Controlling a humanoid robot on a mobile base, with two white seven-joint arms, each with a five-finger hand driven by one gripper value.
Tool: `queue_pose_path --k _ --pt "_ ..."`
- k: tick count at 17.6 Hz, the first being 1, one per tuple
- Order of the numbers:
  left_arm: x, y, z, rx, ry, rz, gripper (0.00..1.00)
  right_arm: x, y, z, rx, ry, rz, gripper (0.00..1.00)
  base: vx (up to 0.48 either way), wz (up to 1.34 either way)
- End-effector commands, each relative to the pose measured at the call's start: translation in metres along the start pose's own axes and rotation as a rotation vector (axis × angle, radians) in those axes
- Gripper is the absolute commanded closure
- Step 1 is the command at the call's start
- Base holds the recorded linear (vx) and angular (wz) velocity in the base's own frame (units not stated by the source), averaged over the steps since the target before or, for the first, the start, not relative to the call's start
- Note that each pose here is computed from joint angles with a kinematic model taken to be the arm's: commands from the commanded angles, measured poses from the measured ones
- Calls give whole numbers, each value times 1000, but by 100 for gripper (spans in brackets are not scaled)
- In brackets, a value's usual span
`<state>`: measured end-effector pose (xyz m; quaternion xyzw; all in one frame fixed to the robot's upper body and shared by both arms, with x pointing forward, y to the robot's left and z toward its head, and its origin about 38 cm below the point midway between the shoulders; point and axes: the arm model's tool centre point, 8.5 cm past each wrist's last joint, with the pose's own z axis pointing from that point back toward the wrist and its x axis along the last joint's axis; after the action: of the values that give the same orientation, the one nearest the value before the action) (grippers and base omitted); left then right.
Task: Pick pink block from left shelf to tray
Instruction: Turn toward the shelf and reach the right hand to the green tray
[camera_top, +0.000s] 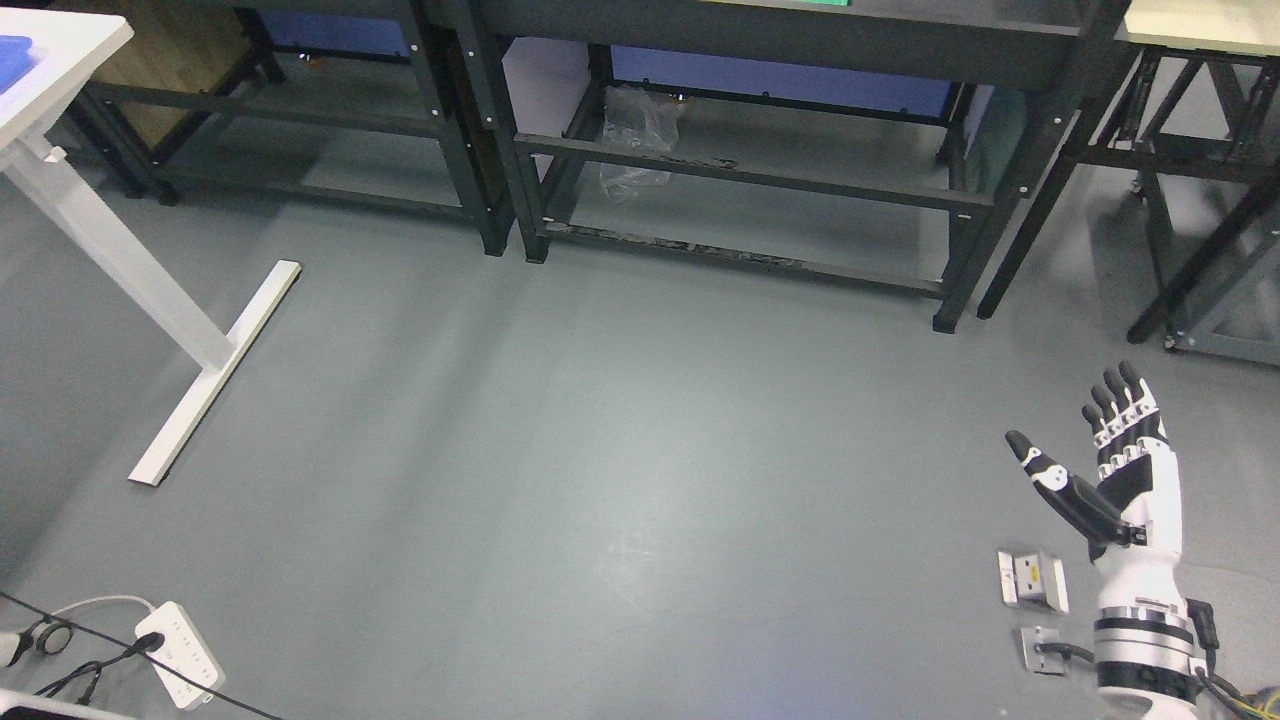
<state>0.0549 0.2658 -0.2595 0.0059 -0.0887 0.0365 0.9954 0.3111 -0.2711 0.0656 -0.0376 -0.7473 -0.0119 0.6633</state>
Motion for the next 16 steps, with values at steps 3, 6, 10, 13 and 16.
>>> queue_pose_path --k 3,6,10,13,16 --pt "7 11 0 18 -19 4 0 1 -5 -1 4 -2 17 0 56 279" --pt "7 11 0 18 -19 4 0 1 -5 -1 4 -2 17 0 95 364" --pt "7 11 0 18 -19 4 0 1 -5 -1 4 -2 17 0 139 315" --pt "7 11 0 18 -19 4 0 1 -5 -1 4 -2 17 0 206 141" --pt "7 11 0 18 -19 4 0 2 -5 -2 4 -5 17 0 247 36"
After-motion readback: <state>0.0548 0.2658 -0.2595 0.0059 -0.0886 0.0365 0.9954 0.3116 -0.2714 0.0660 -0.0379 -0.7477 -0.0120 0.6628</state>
